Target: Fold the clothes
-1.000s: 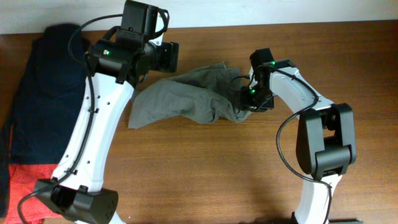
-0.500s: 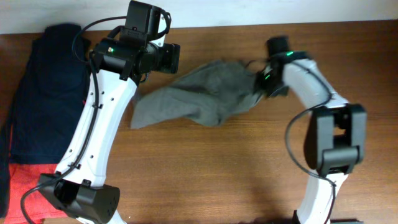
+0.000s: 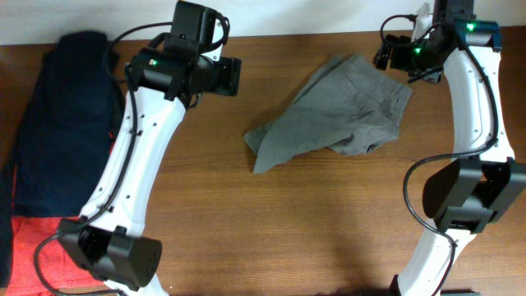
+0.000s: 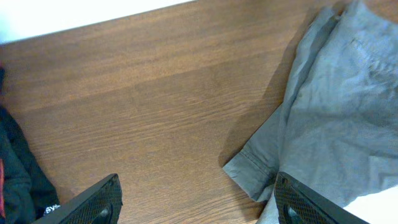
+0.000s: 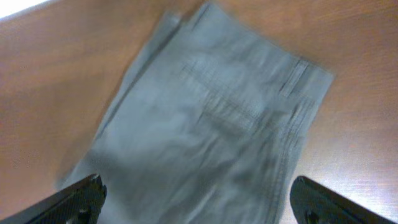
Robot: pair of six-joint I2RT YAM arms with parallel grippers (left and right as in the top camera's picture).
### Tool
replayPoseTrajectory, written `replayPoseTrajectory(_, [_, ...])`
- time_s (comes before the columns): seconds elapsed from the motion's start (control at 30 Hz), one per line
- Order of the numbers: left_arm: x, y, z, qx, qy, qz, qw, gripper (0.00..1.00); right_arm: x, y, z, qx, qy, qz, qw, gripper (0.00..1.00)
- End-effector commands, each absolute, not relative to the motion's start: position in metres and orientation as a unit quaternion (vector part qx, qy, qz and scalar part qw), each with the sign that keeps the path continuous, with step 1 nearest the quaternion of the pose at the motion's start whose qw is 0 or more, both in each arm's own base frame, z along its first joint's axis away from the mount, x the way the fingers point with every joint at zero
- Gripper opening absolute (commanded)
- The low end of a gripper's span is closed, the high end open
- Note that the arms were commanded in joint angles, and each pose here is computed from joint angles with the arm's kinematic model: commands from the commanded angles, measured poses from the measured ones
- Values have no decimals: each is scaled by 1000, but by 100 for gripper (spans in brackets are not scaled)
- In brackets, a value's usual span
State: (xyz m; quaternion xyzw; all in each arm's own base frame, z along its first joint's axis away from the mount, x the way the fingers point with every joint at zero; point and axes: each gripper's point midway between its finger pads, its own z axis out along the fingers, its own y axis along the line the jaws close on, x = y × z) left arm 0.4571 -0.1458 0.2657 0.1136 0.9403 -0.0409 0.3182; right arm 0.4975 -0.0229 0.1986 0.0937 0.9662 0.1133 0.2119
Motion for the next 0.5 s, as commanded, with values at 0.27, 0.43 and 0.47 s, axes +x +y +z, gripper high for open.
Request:
replayPoseTrajectory(0.27, [468,-66,258,31,953,-90,287,78,409,93,160,-14,999,17,41,99])
replayPoseTrajectory(0.43, [464,-45,252,20,959,-80,272,78,385,112,118,-41,999,-23,-6,99])
replayPoseTrajectory(0.47, [464,-45,251,25,959,-79,270,78,382,111,111,-42,998,-36,-9,99])
